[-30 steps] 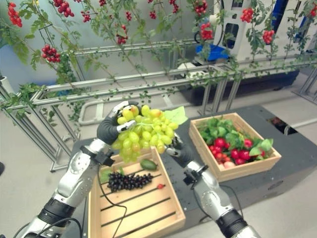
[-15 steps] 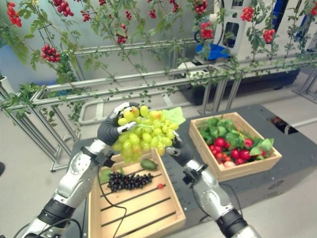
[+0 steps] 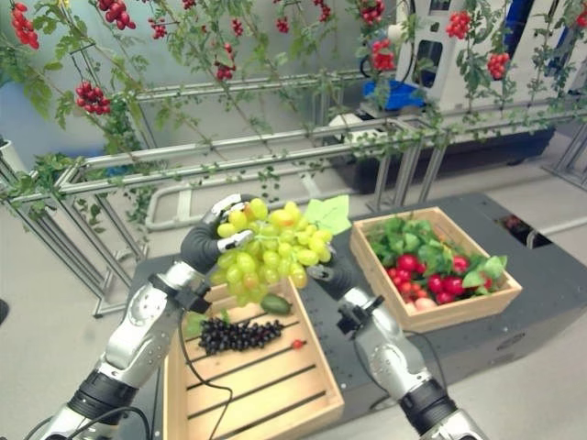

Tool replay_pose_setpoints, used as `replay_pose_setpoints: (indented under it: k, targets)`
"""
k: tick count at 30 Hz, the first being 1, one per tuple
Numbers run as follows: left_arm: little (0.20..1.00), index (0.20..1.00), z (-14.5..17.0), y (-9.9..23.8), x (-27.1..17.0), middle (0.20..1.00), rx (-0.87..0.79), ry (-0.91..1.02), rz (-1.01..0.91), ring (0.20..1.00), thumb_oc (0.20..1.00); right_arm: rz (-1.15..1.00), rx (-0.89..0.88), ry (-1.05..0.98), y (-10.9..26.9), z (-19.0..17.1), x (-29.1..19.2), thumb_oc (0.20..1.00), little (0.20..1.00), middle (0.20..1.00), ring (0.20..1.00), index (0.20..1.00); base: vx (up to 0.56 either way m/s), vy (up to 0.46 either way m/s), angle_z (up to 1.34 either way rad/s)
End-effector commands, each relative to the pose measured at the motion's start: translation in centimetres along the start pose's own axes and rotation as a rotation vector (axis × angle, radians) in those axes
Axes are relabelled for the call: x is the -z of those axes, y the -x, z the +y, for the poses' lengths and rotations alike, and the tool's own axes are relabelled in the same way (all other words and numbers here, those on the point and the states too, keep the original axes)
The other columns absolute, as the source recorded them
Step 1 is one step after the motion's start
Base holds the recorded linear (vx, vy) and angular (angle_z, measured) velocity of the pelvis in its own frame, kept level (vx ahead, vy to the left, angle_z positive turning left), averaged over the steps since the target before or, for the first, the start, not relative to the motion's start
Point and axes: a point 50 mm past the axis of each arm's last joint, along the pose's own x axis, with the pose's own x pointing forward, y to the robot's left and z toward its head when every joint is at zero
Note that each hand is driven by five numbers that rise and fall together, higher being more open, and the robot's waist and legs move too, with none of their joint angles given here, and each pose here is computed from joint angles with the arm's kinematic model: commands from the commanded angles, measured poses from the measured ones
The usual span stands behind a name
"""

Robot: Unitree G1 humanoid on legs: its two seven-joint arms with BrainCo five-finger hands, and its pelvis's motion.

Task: Pick up the fruits from the basket on one side to the basket on the other side

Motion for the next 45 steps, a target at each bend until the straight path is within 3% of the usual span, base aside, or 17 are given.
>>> replay_pose_setpoints:
  k: [1, 12, 23, 24, 25, 26, 45]
  targets:
    - [0.200, 0.200, 0.0, -0.9, -2.8, 0.200, 0.085, -0.054, -0.117, 0.200, 0.200, -0.180, -0.191, 0.023, -3.5, 3.2, -3.3, 1.000, 1.000, 1.000, 1.000, 1.000, 0.00, 0.000, 0.00]
    - [0.200, 0.200, -0.4, -2.3, -4.2, 0.200, 0.148, -0.062, -0.171, 0.200, 0.200, -0.296, -0.244, 0.074, -4.7, 4.2, -6.1, 1.000, 1.000, 1.000, 1.000, 1.000, 0.00, 0.000, 0.00]
    - [0.200, 0.200, -1.3, -3.7, -4.3, 0.200, 0.230, -0.057, -0.173, 0.200, 0.200, -0.286, -0.252, 0.026, -4.8, 4.4, -5.5, 1.000, 1.000, 1.000, 1.000, 1.000, 0.00, 0.000, 0.00]
    - [0.200, 0.200, -1.4, -3.7, -4.2, 0.200, 0.233, -0.056, -0.172, 0.200, 0.200, -0.283, -0.248, 0.020, -4.7, 4.4, -5.3, 0.818, 0.818, 0.818, 0.818, 0.818, 0.00, 0.000, 0.00]
    - [0.200, 0.200, -1.4, -3.8, -4.2, 0.200, 0.234, -0.057, -0.172, 0.200, 0.200, -0.283, -0.246, 0.017, -4.7, 4.3, -5.3, 0.457, 0.457, 0.457, 0.457, 0.457, 0.00, 0.000, 0.00]
    - [0.200, 0.200, -1.4, -3.8, -4.2, 0.200, 0.233, -0.057, -0.173, 0.200, 0.200, -0.285, -0.237, 0.018, -4.5, 4.2, -5.3, 0.200, 0.200, 0.200, 0.200, 0.200, 0.00, 0.000, 0.00]
    - [0.200, 0.200, -1.6, -3.8, -3.7, 0.200, 0.188, -0.037, -0.183, 0.200, 0.200, -0.334, -0.173, -0.026, -3.2, 3.3, -5.5, 0.200, 0.200, 0.200, 0.200, 0.200, 0.00, 0.000, 0.00]
